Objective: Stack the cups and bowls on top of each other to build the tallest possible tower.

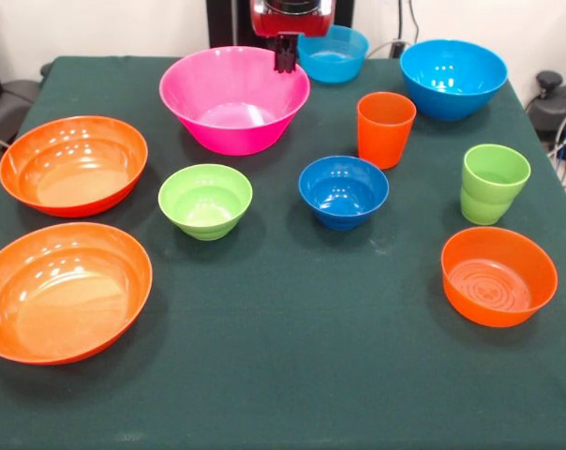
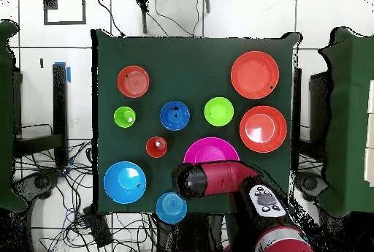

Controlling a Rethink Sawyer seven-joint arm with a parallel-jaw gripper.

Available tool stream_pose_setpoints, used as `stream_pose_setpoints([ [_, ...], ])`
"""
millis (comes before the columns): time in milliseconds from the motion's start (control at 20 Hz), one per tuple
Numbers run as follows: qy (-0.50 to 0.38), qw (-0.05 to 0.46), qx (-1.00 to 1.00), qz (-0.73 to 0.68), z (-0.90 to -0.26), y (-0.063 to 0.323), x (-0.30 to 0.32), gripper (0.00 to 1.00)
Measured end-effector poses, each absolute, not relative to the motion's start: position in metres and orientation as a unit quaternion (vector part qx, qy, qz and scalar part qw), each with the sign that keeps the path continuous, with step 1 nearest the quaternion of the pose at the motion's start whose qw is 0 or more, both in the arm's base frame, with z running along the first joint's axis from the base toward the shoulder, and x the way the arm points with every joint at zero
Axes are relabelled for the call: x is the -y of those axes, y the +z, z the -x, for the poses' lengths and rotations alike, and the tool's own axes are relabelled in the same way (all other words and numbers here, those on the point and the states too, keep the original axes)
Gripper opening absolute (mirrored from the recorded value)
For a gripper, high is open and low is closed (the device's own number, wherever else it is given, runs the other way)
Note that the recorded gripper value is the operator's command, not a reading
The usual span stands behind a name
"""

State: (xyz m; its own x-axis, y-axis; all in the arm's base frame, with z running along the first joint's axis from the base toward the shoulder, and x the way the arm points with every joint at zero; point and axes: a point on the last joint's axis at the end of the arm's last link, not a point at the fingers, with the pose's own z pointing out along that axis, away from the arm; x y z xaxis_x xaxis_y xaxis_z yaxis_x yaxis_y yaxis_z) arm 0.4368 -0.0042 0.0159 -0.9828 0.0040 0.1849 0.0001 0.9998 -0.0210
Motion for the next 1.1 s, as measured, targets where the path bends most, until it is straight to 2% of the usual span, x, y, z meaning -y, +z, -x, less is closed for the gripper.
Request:
stream_pose_setpoints([
  [600,0.017,0.081,0.996,-0.017,-0.431,0.008,-0.009,0.0],
  [650,0.018,0.079,0.996,-0.021,-0.432,0.009,-0.011,1.0],
  [1100,0.018,0.078,0.997,-0.021,-0.432,0.01,-0.012,1.0],
])
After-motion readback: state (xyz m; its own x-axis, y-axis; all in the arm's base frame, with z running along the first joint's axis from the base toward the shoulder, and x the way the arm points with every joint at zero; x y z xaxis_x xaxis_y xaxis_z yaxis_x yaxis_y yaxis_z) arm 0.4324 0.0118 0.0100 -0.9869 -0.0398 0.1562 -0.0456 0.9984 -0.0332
